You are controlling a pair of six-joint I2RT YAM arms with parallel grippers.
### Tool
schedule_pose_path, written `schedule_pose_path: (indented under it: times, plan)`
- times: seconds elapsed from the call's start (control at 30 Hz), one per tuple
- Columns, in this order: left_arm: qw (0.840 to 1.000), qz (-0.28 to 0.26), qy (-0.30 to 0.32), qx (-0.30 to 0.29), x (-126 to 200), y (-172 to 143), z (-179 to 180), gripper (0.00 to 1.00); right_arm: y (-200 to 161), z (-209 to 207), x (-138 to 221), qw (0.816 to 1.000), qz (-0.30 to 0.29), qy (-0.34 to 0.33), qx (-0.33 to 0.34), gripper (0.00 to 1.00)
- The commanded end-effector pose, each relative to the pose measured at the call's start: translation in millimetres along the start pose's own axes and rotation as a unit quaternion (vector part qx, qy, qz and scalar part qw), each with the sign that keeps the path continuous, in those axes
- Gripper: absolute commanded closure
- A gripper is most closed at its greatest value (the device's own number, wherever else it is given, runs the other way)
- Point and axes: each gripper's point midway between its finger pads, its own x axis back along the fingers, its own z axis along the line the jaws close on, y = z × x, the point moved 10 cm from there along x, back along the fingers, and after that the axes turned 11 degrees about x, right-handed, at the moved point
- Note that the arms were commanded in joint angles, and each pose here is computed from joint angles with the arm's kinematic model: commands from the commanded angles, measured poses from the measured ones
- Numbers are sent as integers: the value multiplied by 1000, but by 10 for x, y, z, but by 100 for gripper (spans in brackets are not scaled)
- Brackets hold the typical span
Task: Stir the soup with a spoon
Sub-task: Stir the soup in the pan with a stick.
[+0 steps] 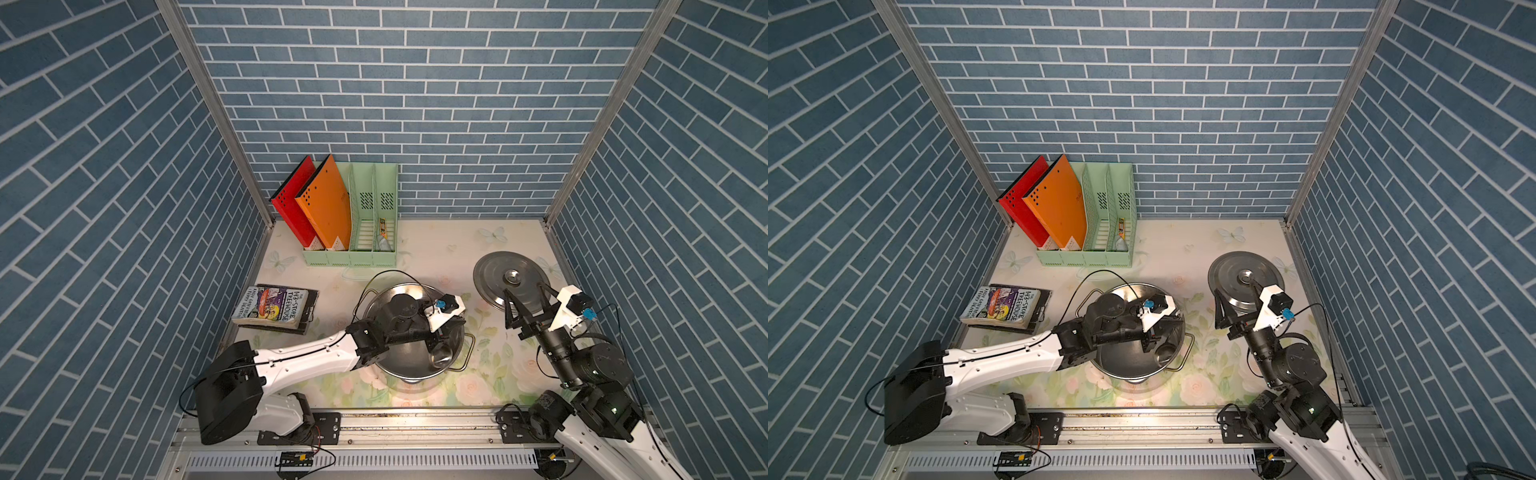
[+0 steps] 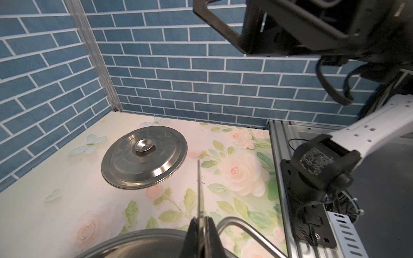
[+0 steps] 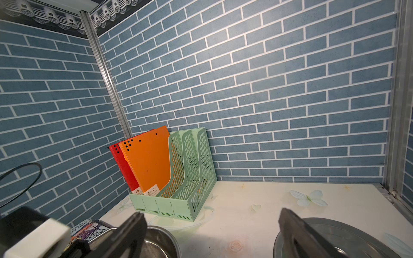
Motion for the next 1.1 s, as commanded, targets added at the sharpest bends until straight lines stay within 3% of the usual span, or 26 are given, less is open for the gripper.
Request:
schedule_pose_path:
  times: [0.0, 0.13, 0.33, 0.63, 0.8, 0.93, 1.07]
  plan:
    - [999, 30, 3, 24, 168, -147, -112, 100, 82, -12, 20, 1000, -19, -5, 7, 3]
    - [996, 47, 42, 60, 412, -286, -139, 100, 72, 8, -19, 1000, -19, 1, 6, 3]
    - [981, 49, 154, 108, 787, -416, -47, 100, 67, 39, -85, 1000, -19, 10, 6, 3]
    - [918, 46, 371, 131, 1161, -403, 219, 100, 72, 60, -130, 1000, -19, 17, 7, 3]
    - [889, -3, 439, 130, 1250, -229, 415, 100, 90, 54, -114, 1000, -23, 16, 5, 3]
    - [885, -23, 452, 111, 1114, -87, 579, 100, 98, 48, -102, 1000, -24, 14, 5, 3]
    - [897, -46, 430, 89, 862, 47, 703, 100, 110, 37, -76, 1000, -25, 12, 4, 3]
